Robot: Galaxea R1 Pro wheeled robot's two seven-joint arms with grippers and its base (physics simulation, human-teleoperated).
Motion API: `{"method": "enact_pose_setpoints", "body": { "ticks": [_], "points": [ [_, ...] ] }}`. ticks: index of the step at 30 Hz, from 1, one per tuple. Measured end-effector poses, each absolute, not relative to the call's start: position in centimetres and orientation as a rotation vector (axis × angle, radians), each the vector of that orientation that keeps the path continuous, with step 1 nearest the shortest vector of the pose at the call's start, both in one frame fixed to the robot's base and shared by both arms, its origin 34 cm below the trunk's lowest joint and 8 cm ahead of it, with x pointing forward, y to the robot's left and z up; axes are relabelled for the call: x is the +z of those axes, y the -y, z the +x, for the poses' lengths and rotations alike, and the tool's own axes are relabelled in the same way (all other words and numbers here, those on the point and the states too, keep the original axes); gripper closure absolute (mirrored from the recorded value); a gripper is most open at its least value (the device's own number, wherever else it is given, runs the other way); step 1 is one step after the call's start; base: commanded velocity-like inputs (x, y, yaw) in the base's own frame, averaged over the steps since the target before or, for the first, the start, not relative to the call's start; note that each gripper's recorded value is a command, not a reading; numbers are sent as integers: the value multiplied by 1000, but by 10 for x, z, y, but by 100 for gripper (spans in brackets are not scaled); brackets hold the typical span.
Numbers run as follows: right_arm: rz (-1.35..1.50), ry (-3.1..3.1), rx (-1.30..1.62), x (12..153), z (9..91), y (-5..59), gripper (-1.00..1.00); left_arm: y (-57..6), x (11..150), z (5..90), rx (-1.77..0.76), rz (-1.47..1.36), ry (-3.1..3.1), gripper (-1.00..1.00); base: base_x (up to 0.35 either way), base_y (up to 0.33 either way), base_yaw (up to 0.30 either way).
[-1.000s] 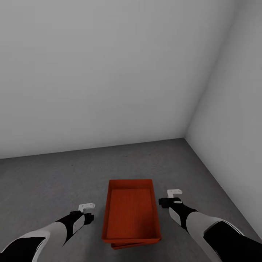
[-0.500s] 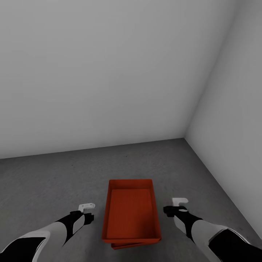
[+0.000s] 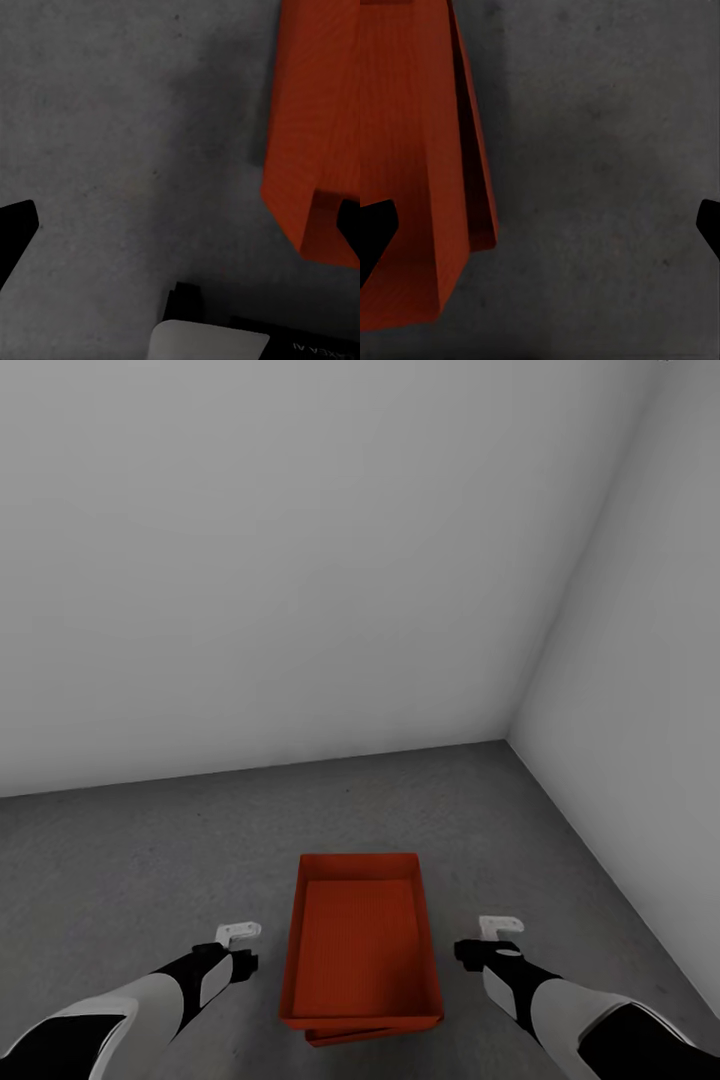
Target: Move the two storage containers from the living room to the garage. In the garage, place one container on the floor and stack the other container on top of it (either order is fine).
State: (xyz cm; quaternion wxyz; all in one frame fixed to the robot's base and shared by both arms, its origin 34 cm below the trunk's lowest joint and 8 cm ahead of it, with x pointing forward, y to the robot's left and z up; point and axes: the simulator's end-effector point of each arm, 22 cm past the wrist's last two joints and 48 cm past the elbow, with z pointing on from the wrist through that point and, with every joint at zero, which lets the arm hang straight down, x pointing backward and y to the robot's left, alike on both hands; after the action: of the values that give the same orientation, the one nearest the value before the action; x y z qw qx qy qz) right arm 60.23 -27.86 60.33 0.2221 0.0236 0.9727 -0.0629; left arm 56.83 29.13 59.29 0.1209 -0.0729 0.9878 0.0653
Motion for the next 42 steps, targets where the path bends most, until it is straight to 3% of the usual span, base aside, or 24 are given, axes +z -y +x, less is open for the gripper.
{"method": "enact_pose_setpoints", "body": {
  "ticks": [12,19,27,42],
  "points": [
    [67,-2782,-220,575,528,292,-100,-288,573,516,170,-206,-2952,-100,0,0,0],
    [54,-2886,-236,550,440,294,-100,-284,570,506,155,-201,-2964,-100,0,0,0],
    [46,-2955,-230,537,355,288,-100,-281,552,439,162,-191,-3043,-100,0,0,0],
    [34,-2983,-195,537,310,276,-100,-271,543,370,155,-189,-3086,-100,0,0,0]
  ]
}}
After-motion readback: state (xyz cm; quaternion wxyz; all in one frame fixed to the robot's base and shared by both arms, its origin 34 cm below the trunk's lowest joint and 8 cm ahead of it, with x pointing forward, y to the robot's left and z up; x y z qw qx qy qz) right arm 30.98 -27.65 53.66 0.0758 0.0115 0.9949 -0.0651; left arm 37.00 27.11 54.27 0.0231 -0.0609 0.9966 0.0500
